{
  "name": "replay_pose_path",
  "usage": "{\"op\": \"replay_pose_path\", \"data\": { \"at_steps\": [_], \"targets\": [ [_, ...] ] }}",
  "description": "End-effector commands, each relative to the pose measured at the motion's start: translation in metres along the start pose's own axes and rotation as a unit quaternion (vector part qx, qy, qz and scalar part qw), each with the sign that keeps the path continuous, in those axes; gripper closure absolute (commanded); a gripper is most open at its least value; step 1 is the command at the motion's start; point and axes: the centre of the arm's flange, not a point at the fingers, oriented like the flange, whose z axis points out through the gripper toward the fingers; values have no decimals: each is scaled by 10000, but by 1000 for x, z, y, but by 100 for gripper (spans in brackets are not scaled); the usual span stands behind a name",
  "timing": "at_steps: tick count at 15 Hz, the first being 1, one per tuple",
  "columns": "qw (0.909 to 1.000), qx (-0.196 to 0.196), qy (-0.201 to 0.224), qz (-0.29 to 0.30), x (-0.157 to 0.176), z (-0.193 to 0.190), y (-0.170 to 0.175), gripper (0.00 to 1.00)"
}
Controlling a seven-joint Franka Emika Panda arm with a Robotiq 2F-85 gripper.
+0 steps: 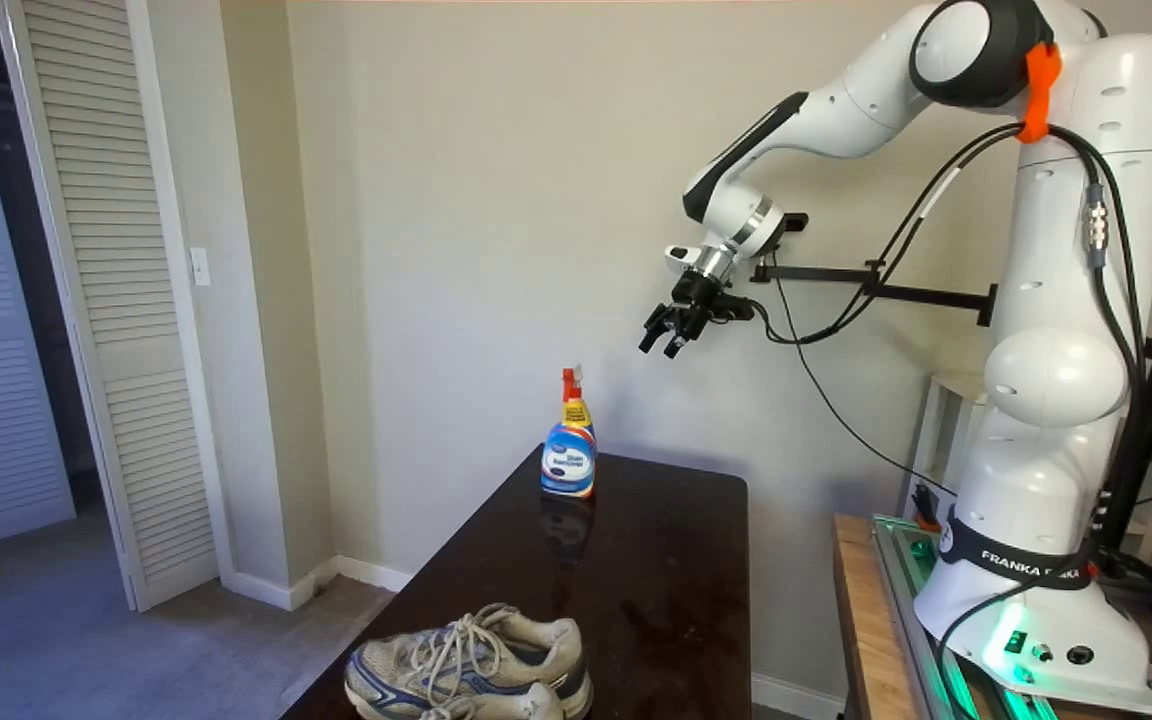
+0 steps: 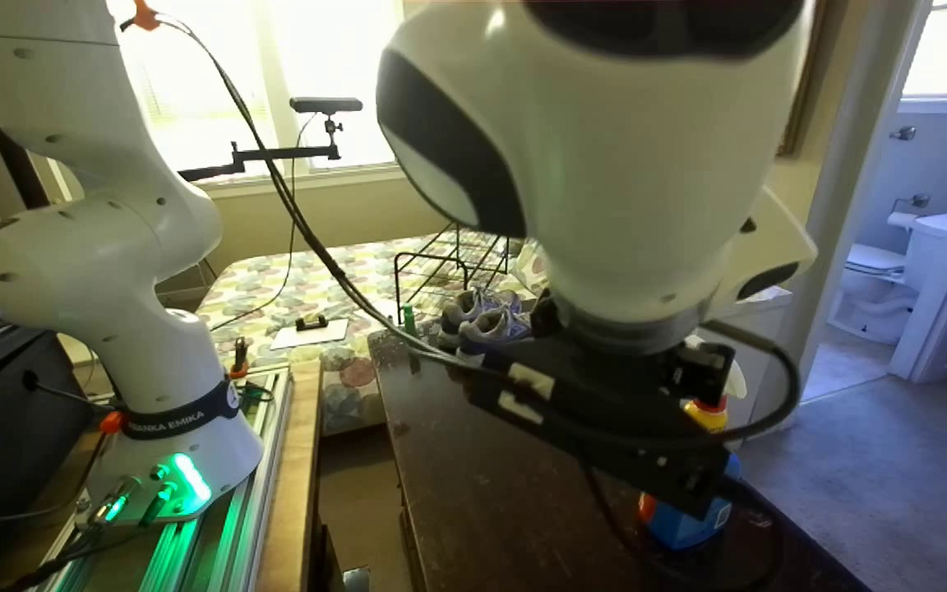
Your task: Move the blue bottle forwards
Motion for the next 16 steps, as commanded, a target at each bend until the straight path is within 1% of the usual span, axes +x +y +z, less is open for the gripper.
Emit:
{"op": "replay_pose_path", "data": {
  "at_steps": [1,3,4,5,7,9,10,11,12,15,16],
  "targets": [
    [9951,-358,710,588,-26,34,-28,0],
    [9889,-744,959,857,-37,47,-31,0],
    [9880,-822,988,858,-44,53,-35,0],
    [9922,-528,769,830,-37,39,-19,0],
    [9903,-631,831,919,-45,47,-25,0],
    [9898,-647,848,942,-46,48,-26,0],
    [9851,-905,1036,1032,-44,50,-25,0],
    [9768,-1092,1322,1279,-45,55,-26,0],
    [9699,-1245,1491,1470,-47,61,-27,0],
    [9448,-1644,2006,2002,-53,73,-30,0],
    [9412,-1673,2038,2111,-55,75,-31,0]
  ]
}}
